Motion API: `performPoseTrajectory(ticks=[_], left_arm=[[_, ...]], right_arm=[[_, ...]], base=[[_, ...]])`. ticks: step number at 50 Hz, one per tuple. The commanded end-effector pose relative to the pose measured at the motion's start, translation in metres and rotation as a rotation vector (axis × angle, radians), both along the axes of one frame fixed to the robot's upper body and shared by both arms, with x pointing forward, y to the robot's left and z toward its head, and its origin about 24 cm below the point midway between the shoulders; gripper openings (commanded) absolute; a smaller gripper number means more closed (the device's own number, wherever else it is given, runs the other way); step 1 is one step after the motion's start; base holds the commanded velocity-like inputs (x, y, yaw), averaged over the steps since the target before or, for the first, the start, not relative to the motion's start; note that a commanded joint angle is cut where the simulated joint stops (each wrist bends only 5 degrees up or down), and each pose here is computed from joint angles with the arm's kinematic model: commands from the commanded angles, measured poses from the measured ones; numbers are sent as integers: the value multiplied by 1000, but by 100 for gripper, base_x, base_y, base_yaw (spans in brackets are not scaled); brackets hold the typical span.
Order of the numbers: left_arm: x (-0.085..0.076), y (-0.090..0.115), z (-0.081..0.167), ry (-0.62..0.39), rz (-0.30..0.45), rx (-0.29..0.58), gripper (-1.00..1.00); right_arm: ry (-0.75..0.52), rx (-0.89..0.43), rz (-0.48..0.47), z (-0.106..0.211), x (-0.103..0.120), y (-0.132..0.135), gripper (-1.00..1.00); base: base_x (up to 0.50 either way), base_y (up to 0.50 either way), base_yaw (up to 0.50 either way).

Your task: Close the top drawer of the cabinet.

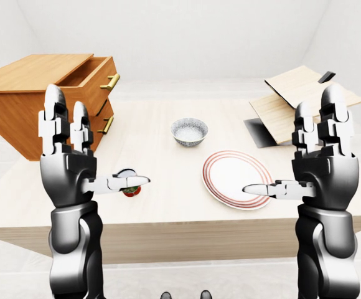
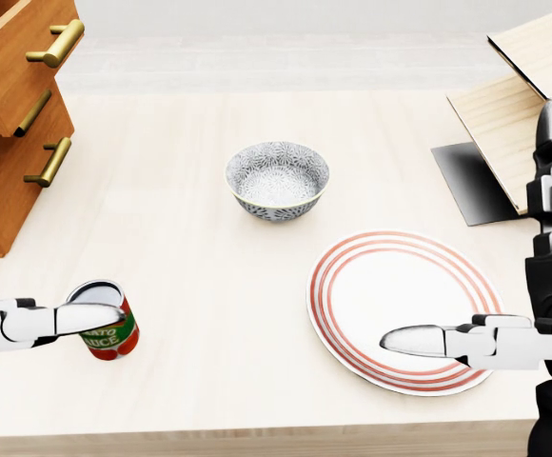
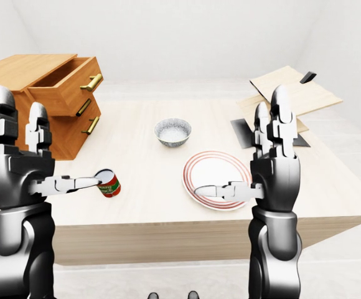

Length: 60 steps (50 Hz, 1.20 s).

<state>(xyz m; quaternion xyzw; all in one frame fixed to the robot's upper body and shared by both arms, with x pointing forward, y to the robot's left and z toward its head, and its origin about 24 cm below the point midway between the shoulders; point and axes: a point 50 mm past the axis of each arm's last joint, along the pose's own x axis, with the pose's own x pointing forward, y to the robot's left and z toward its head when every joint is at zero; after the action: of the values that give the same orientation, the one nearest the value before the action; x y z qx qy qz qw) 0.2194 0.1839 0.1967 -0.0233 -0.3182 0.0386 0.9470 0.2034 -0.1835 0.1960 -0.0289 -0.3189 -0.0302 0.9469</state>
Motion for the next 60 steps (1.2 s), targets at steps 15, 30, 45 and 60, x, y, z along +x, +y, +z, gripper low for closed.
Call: performPoseTrajectory(ticks=[15,30,45,60], left_arm=[[-2,4,0,0,12,-7,100],[-4,4,0,-3,14,-3,100],[0,4,-5,25,12,2,100],[0,6,-3,14,16,9,100]], right_arm=[[-15,-16,9,3,-3,0,100],[14,-14,11,-3,-2,0,100],[12,-10,12,-3,-3,0,100],[22,-9,11,-4,-2,0,100]], base=[[0,19,0],[2,50,0],[2,50,0],[2,50,0]])
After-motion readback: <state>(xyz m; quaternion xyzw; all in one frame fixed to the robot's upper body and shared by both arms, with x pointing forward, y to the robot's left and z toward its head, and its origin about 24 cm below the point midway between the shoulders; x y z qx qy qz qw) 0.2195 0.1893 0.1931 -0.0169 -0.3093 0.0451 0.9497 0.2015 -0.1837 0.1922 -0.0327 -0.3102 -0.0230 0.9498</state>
